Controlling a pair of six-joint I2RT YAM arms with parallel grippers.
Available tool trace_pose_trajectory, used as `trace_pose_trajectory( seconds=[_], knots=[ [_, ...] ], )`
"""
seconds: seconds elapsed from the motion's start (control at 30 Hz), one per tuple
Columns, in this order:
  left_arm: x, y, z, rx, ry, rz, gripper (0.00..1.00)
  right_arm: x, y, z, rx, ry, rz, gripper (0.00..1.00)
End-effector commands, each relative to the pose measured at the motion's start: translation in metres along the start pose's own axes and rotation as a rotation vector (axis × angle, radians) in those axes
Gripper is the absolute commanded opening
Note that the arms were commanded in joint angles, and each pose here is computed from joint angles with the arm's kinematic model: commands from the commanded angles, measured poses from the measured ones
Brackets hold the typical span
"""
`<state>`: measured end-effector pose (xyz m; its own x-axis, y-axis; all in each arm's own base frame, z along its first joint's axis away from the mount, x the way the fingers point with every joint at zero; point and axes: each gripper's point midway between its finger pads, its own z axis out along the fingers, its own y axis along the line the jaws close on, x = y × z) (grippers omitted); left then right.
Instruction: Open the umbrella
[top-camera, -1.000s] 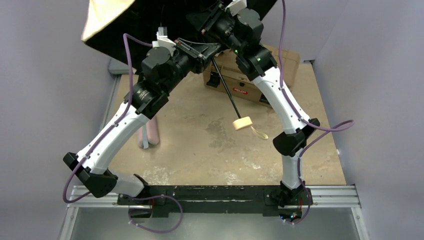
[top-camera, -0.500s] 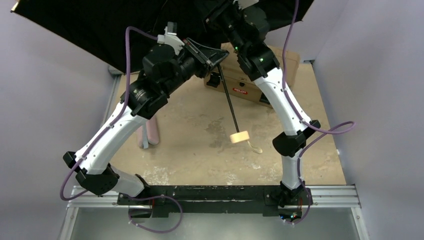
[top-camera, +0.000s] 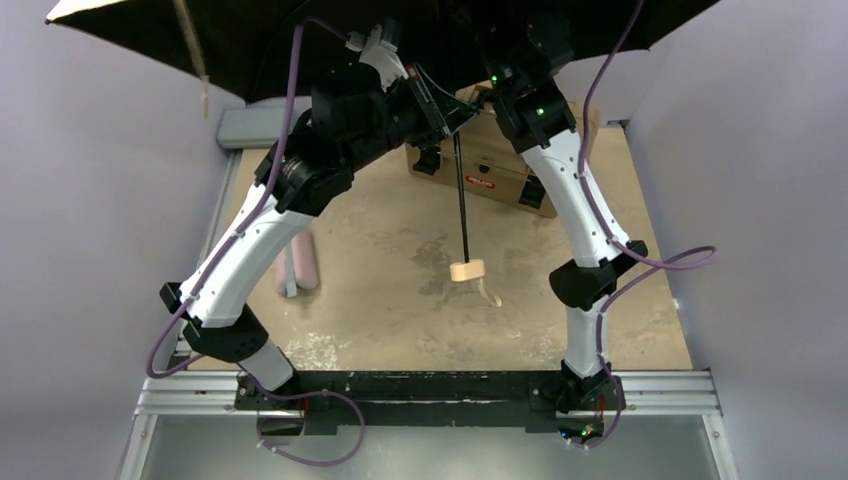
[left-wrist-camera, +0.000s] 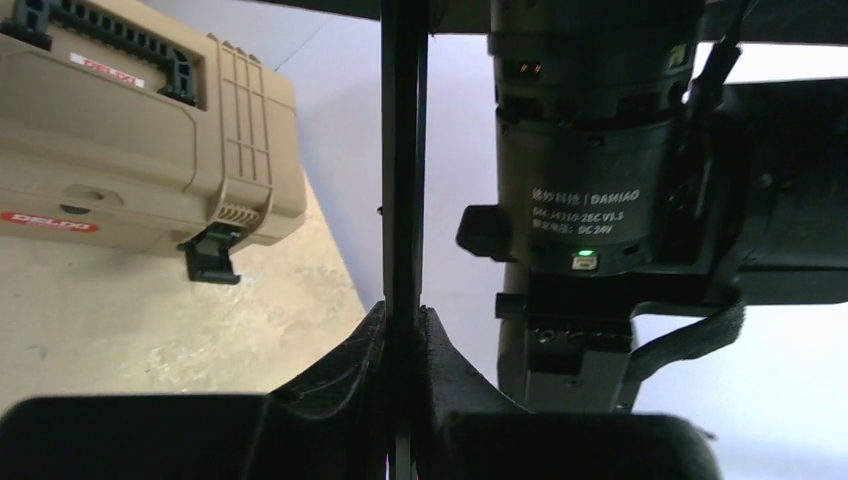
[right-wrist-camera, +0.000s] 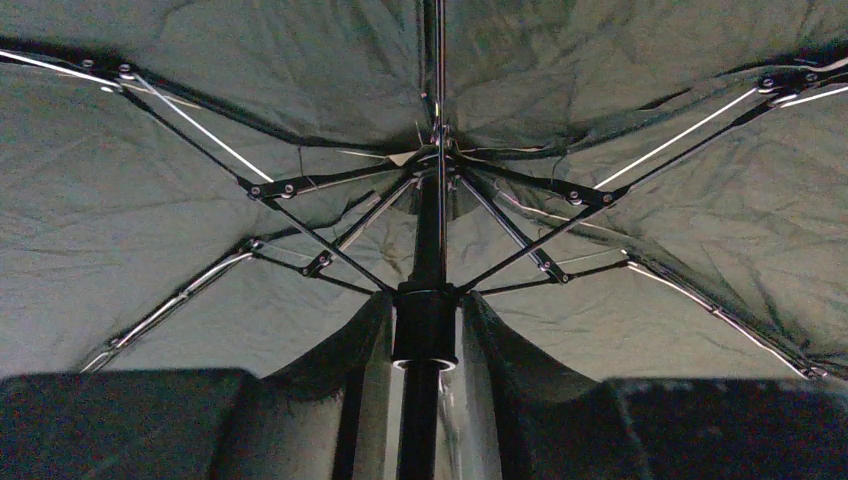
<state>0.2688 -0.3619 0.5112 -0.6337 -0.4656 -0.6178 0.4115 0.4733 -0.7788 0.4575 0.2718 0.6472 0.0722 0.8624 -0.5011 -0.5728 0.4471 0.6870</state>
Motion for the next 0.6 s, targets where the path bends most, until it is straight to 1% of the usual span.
trace_pose_trajectory(
  seconds=[0.0,0.07,0.13,0.2,0.3,0.4,0.57],
  knots=[
    [0.208,0.029,-0.125,-0.083,0.962,0.07,0.0,-0.128,-0.055,0.012,0.124,-0.478,-0.007,0.0],
    [0.221,0.048,-0.129,-0.148,1.002,0.131,0.0,-0.144,-0.051,0.009,0.106,-0.516,0.012,0.0],
    [0.24,0.064,-0.136,-0.192,1.068,0.18,0.0,-0.16,-0.045,0.006,0.083,-0.556,0.034,0.0],
    [0.255,0.073,-0.141,-0.194,1.118,0.208,0.0,-0.175,-0.038,0.002,0.054,-0.596,0.05,0.0],
    [0.275,0.09,-0.147,-0.212,1.181,0.211,0.0,-0.194,-0.027,-0.004,0.002,-0.643,0.072,0.0],
    [0.288,0.104,-0.151,-0.234,1.215,0.212,0.0,-0.205,-0.022,-0.007,-0.031,-0.667,0.087,0.0],
    [0.307,0.124,-0.162,-0.278,1.291,0.215,0.0,-0.215,-0.032,-0.005,-0.051,-0.691,0.123,0.0]
  ],
)
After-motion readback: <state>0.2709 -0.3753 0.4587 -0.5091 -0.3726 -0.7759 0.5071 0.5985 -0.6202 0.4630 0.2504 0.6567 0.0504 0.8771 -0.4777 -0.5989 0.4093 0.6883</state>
